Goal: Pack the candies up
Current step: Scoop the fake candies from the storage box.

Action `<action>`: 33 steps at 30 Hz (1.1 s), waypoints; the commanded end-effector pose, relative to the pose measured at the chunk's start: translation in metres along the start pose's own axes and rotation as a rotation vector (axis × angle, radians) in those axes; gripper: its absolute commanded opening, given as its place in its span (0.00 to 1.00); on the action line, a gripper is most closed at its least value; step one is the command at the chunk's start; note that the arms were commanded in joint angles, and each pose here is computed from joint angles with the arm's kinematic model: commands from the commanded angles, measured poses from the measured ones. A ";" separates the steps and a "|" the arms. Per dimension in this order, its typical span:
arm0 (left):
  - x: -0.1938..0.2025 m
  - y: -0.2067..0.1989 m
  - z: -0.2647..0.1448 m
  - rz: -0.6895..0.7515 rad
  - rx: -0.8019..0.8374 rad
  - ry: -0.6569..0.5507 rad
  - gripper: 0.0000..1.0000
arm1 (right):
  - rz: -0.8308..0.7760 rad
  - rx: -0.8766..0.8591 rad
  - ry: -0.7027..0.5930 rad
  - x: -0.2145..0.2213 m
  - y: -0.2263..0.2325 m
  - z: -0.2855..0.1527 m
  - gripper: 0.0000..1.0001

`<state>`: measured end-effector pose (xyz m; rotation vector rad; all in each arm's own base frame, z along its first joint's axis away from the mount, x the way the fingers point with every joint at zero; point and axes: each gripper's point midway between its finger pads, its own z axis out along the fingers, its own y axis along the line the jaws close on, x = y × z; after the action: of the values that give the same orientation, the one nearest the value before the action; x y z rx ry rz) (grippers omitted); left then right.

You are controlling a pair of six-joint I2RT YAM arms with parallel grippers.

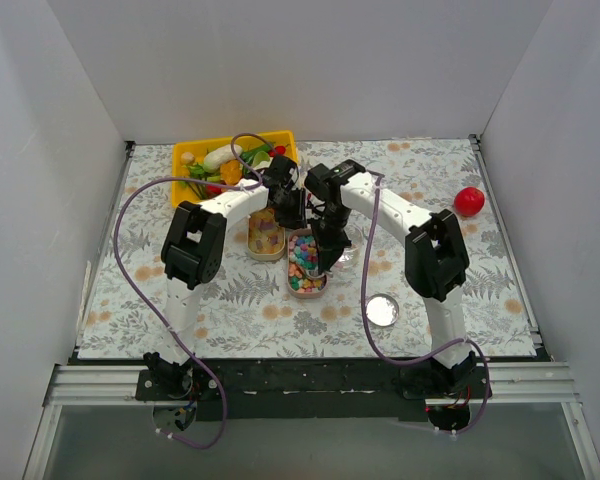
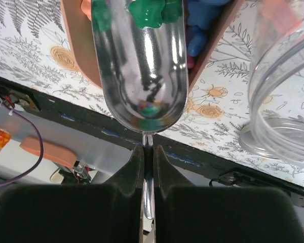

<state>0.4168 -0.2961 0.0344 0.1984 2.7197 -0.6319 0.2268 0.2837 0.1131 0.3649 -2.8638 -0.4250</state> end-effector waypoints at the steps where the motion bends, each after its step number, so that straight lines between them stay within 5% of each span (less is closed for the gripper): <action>1: 0.014 -0.004 -0.013 0.003 0.003 0.038 0.24 | -0.003 0.069 -0.104 -0.028 -0.010 0.001 0.01; 33: -0.003 -0.012 -0.017 -0.075 0.059 0.029 0.19 | -0.132 0.279 -0.500 -0.072 -0.033 0.046 0.01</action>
<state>0.4162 -0.2977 0.0360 0.1299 2.7344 -0.6744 0.2542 0.3013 0.0545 0.5671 -3.2350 -0.3153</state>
